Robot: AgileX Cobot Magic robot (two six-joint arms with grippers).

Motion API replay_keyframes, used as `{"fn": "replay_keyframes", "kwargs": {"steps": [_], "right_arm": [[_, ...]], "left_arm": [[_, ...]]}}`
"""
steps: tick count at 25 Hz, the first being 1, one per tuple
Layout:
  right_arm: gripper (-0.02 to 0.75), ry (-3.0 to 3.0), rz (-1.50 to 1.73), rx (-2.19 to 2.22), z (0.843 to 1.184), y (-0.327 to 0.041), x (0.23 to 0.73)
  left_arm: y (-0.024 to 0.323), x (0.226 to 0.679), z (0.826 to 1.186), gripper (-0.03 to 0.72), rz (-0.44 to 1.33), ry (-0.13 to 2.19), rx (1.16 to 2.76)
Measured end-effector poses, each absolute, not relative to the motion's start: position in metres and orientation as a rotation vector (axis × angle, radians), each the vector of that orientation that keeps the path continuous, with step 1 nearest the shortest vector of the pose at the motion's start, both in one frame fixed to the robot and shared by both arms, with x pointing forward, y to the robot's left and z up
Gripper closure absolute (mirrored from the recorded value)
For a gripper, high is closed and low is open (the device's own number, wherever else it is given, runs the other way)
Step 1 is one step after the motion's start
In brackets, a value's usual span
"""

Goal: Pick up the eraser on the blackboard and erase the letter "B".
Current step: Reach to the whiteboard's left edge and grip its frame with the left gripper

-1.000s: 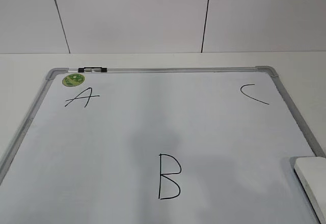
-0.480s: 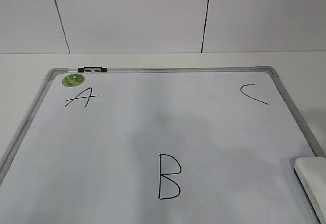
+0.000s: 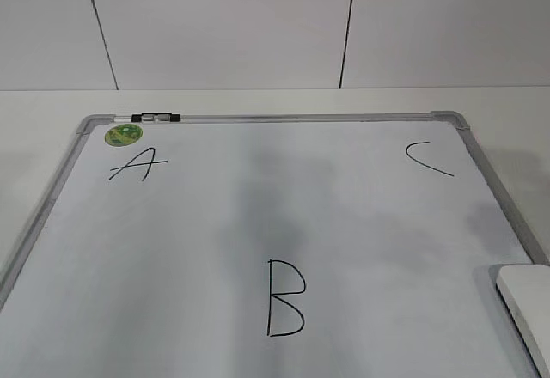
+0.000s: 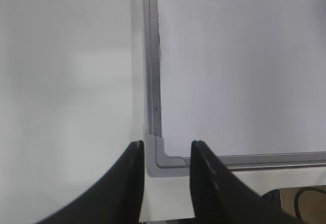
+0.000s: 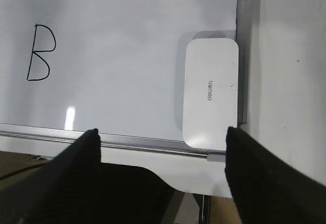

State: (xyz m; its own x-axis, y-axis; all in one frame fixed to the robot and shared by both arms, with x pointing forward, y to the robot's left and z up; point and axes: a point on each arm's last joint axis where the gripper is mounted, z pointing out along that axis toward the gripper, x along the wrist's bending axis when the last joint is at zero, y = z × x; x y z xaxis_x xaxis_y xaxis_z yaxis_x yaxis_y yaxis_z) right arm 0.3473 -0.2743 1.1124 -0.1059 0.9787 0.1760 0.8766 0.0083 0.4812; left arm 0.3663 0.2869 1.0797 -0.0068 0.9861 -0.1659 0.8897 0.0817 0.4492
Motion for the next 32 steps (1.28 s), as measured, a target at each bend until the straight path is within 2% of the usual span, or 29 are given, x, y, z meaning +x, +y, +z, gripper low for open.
{"fn": "replay_keyframes", "kwargs": {"steps": [9, 17, 26, 32], "right_arm": [[0.154, 2.16, 0.578, 2.081, 1.092, -0.27, 0.382], [0.154, 2.194, 0.512, 2.134, 1.082, -0.268, 0.395], [0.154, 2.193, 0.512, 2.134, 1.082, -0.268, 0.396], [0.154, 2.193, 0.512, 2.134, 1.082, -0.268, 0.396]], "left_arm": [[0.286, 0.463, 1.067, 0.453, 0.134, 2.036, 1.979], [0.288, 0.545, 1.032, 0.453, 0.063, 2.1, 2.094], [0.265, 0.592, 0.975, 0.454, 0.012, 2.056, 2.304], [0.266, 0.607, 0.957, 0.454, 0.05, 2.046, 2.308]]}}
